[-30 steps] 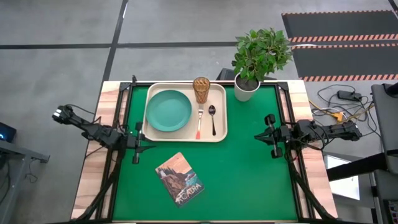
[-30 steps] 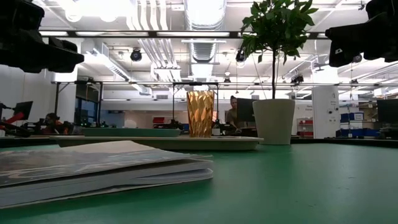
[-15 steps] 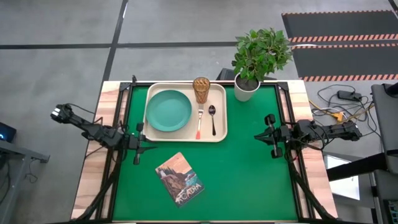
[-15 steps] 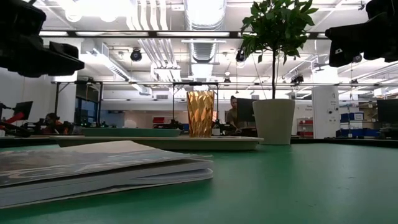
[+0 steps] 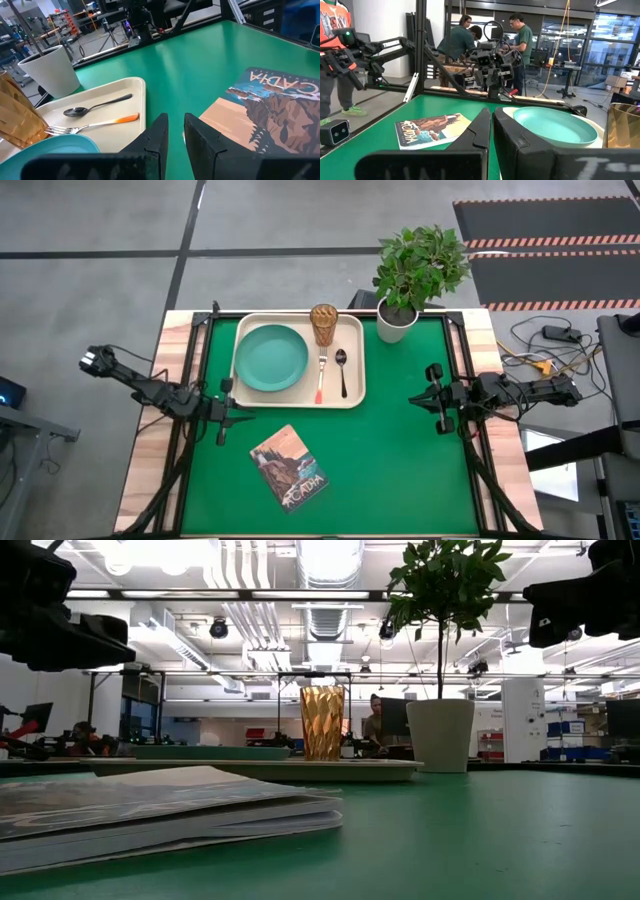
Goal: Pick and place plate/cup/fork/spoon on tray
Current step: Return to Home Position
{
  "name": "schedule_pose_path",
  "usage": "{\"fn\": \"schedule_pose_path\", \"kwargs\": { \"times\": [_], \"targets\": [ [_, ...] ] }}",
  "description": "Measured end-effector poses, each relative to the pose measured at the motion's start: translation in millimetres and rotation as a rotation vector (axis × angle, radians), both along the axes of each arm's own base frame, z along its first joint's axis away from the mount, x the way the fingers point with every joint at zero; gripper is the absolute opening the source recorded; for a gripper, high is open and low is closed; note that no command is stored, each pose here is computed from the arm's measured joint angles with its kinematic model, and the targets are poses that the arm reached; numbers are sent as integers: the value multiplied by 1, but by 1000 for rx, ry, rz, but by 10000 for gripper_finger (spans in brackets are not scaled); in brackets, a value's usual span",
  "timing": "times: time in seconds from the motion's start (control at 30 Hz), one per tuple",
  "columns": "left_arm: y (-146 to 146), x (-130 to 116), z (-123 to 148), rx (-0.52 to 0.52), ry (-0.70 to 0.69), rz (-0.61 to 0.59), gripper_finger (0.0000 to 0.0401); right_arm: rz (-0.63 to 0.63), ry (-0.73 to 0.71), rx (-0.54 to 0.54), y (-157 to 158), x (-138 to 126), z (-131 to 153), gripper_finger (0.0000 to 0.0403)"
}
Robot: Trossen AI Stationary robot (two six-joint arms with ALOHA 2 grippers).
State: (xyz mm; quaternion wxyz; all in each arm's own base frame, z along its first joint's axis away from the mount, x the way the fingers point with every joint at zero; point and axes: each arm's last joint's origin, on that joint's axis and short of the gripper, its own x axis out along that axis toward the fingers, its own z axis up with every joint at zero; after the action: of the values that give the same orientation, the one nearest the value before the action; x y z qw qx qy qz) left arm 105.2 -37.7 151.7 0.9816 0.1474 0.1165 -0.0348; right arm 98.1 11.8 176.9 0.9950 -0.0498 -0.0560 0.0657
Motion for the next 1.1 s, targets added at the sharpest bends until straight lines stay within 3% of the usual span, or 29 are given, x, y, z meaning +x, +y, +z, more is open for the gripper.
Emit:
{"fn": "schedule_pose_path", "kwargs": {
  "times": [1.1],
  "targets": [
    [-1,3,-7,29,61,0,45,0,0,0,0,0,0,9]
  ]
}}
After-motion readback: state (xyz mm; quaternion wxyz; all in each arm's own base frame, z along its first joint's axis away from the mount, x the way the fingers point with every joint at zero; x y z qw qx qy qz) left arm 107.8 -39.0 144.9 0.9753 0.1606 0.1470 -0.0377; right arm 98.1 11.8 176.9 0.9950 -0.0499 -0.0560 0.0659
